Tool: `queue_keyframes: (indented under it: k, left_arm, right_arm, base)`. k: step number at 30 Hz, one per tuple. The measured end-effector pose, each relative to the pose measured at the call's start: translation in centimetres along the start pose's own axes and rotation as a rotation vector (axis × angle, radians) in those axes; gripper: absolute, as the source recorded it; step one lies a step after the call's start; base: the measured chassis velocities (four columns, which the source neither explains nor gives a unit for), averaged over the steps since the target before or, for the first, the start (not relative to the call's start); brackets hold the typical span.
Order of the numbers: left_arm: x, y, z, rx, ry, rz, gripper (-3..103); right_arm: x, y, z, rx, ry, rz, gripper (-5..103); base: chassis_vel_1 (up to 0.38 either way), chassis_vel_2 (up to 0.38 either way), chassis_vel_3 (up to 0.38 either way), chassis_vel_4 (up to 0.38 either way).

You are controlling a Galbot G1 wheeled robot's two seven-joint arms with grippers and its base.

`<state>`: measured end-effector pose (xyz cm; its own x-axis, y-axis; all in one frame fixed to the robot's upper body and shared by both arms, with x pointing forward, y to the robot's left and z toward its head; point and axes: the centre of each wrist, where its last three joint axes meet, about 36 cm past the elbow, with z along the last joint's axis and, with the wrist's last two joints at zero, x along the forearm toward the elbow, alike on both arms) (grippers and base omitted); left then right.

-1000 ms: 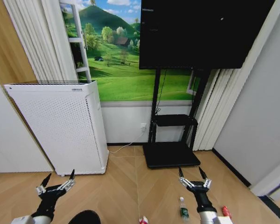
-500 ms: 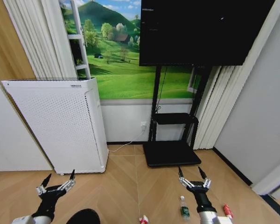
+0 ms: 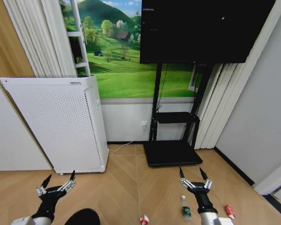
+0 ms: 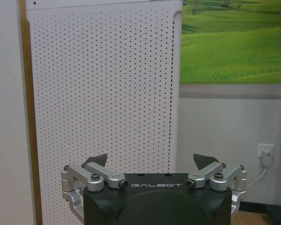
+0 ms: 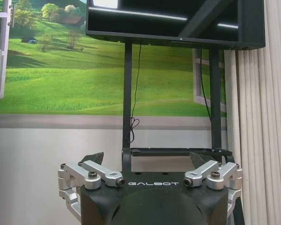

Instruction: Pick up the trash bin and place the garbage on the floor into it.

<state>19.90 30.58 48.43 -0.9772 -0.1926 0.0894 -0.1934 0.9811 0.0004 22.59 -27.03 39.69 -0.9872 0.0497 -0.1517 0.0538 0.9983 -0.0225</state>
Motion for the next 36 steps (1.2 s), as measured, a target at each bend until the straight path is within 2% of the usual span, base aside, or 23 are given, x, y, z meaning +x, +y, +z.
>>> queue_keyframes:
  k: [9,12,15,17,19,20,22,24,26,29,33,36]
  left_arm:
    - [-0.1,0.0,0.1,-0.014,0.001,0.033,100]
    - [0.0,-0.3,0.1,-0.048,-0.002,0.091,100]
    - [0.0,-0.5,0.2,-0.05,-0.003,0.097,100]
    - [0.0,-0.5,0.2,-0.048,-0.004,0.086,100]
    - [0.0,-0.3,0.3,-0.044,-0.001,0.063,100]
    - [0.0,-0.2,0.3,-0.043,0.0,0.059,100]
    - [0.0,-0.2,0.3,-0.042,0.0,0.055,100]
    - [-0.1,-0.1,0.3,-0.038,-0.002,0.05,100]
    - [-0.1,-0.2,0.3,-0.036,-0.001,0.051,100]
    - [0.0,-0.3,0.3,-0.035,0.001,0.051,100]
    - [0.0,-0.2,0.3,-0.036,0.001,0.05,100]
    - [0.0,-0.2,0.3,-0.036,0.001,0.05,100]
  right_arm:
    - [0.0,0.1,-0.1,0.005,-0.001,-0.039,100]
    - [0.1,0.1,-0.1,0.018,-0.011,-0.113,100]
    - [0.1,0.2,-0.2,0.023,-0.019,-0.14,100]
    - [0.1,0.3,-0.3,0.018,-0.015,-0.109,100]
    - [0.0,0.5,-0.5,-0.008,0.016,0.0,100]
    - [0.0,0.5,-0.5,-0.012,0.021,0.016,100]
    - [0.0,0.3,-0.6,-0.013,0.021,0.02,100]
    - [0.0,-0.5,-0.4,0.001,-0.01,-0.073,100]
    - [-0.1,-0.6,-0.5,0.004,-0.017,-0.085,100]
    - [-0.2,-0.2,-0.5,-0.021,-0.005,-0.037,100]
    - [-0.2,-0.6,-0.3,0.006,-0.014,-0.067,100]
    - [-0.3,-0.6,-0.3,-0.008,-0.015,-0.046,100]
  base:
    - [0.0,0.0,0.0,0.0]
    - [0.0,0.0,0.0,0.0]
    - [0.0,0.0,0.0,0.0]
    - [0.0,0.0,0.0,0.0]
    - [0.0,0.0,0.0,0.0]
    - [0.0,0.0,0.0,0.0]
    - [0.0,0.0,0.0,0.0]
    - [0.0,0.0,0.0,0.0]
    - [0.0,0.0,0.0,0.0]
    - [0.0,0.0,0.0,0.0]
    - [0.0,0.0,0.0,0.0]
    - [0.0,0.0,0.0,0.0]
